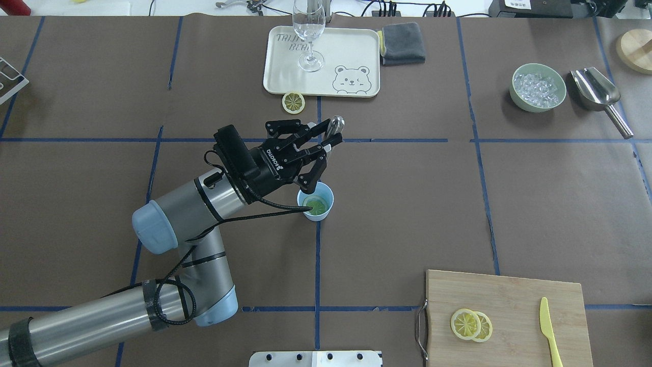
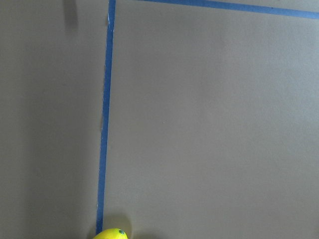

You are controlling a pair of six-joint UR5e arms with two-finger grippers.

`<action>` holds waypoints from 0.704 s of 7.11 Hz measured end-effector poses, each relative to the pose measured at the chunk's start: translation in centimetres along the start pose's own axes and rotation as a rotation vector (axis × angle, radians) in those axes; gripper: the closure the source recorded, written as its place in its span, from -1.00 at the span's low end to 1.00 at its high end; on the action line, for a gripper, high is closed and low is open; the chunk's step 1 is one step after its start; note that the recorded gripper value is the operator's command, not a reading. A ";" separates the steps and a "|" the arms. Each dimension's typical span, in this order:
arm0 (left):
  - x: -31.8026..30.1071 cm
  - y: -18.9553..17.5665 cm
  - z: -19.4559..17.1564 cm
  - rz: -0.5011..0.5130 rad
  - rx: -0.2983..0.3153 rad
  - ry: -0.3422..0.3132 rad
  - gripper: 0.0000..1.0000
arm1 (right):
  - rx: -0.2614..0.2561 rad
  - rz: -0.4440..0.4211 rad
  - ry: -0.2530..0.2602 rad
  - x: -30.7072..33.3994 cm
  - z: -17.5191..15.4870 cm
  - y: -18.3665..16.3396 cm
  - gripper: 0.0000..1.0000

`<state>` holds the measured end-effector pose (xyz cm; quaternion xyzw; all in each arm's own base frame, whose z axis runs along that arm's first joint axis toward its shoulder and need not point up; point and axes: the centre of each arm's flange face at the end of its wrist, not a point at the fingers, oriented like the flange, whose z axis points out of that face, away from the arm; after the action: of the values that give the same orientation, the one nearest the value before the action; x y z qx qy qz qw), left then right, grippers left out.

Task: Squeeze lemon into cup
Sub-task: 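Lower the muddler into the cup and press down on the lemon slice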

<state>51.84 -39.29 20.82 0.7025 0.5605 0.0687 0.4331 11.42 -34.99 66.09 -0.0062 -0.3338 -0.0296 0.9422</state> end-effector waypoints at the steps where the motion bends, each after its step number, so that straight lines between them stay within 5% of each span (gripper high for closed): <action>1: 0.4 1.3 -0.1 0.001 -0.021 -0.006 1.00 | -0.004 0.003 -0.001 0.2 0.2 0.1 -1.00; 5: 1.9 5.1 -0.6 0.005 -0.081 -0.035 1.00 | -0.009 0.010 -0.005 0.4 0.5 0.1 -1.00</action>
<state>55.89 -37.35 23.99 0.6870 0.5477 0.0802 0.4708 11.41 -34.88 66.71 -0.0123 -0.3359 -0.0262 0.9415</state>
